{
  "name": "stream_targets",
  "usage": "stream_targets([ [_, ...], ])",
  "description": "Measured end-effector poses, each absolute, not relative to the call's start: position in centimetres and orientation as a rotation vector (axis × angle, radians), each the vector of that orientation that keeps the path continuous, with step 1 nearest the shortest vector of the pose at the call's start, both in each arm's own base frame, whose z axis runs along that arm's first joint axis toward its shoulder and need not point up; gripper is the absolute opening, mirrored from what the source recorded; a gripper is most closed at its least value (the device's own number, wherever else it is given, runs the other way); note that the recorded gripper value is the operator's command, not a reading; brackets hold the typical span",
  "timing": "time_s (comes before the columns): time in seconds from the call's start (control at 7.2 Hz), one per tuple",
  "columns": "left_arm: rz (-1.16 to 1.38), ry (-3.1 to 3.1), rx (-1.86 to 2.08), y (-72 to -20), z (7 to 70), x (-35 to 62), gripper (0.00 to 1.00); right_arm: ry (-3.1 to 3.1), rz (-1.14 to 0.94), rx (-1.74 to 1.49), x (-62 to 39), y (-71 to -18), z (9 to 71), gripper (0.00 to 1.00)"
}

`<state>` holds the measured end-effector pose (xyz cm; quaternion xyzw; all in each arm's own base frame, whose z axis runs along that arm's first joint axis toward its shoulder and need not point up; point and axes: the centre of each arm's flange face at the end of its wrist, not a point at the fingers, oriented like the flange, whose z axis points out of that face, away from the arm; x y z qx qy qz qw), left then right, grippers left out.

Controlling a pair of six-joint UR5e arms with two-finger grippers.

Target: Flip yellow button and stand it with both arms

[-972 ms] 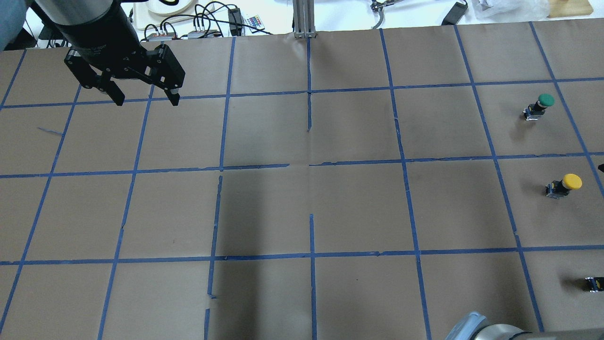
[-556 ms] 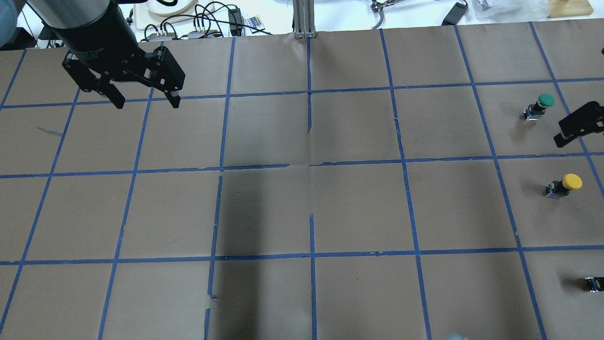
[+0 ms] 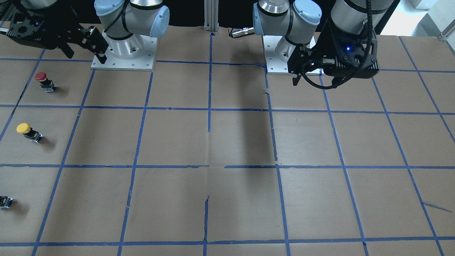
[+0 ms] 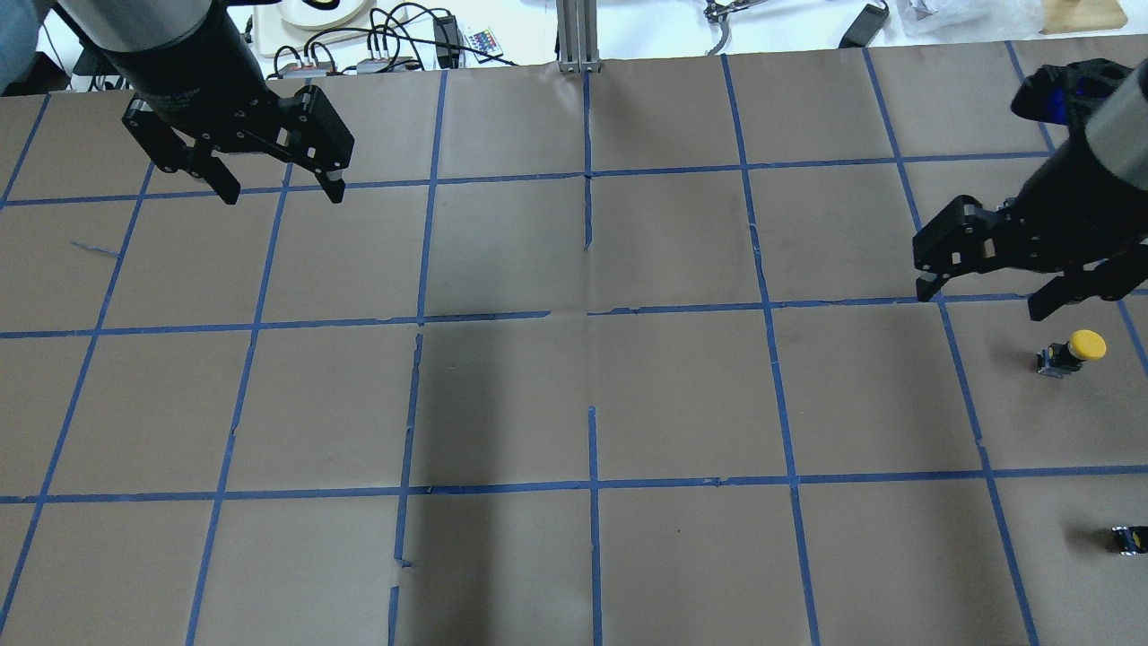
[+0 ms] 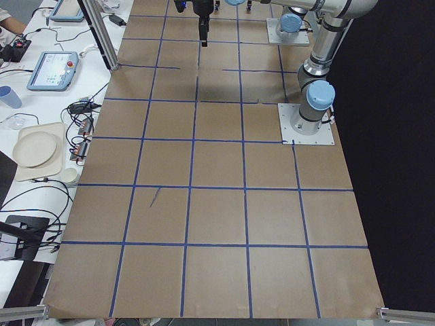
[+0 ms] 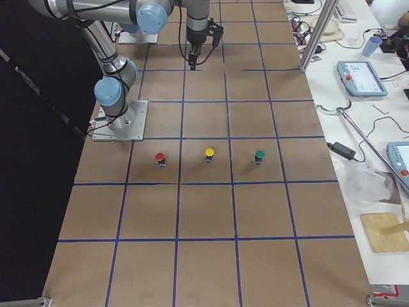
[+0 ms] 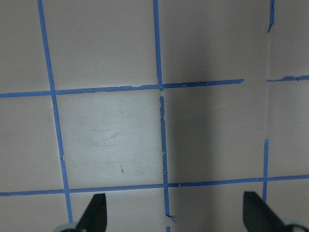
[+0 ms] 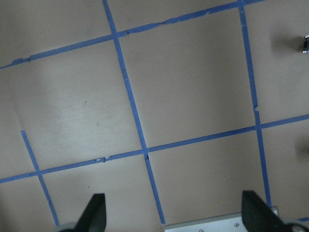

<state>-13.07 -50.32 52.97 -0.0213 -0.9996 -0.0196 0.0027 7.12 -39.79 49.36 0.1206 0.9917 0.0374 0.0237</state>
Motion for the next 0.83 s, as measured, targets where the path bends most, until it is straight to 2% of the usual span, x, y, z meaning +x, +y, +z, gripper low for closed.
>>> stream_targets([
  [0.83,-0.050,-3.138,-0.110,-49.1,53.4,-14.3,1.00,3.087,0.121,0.289,13.8,-40.9,49.5,1.00],
])
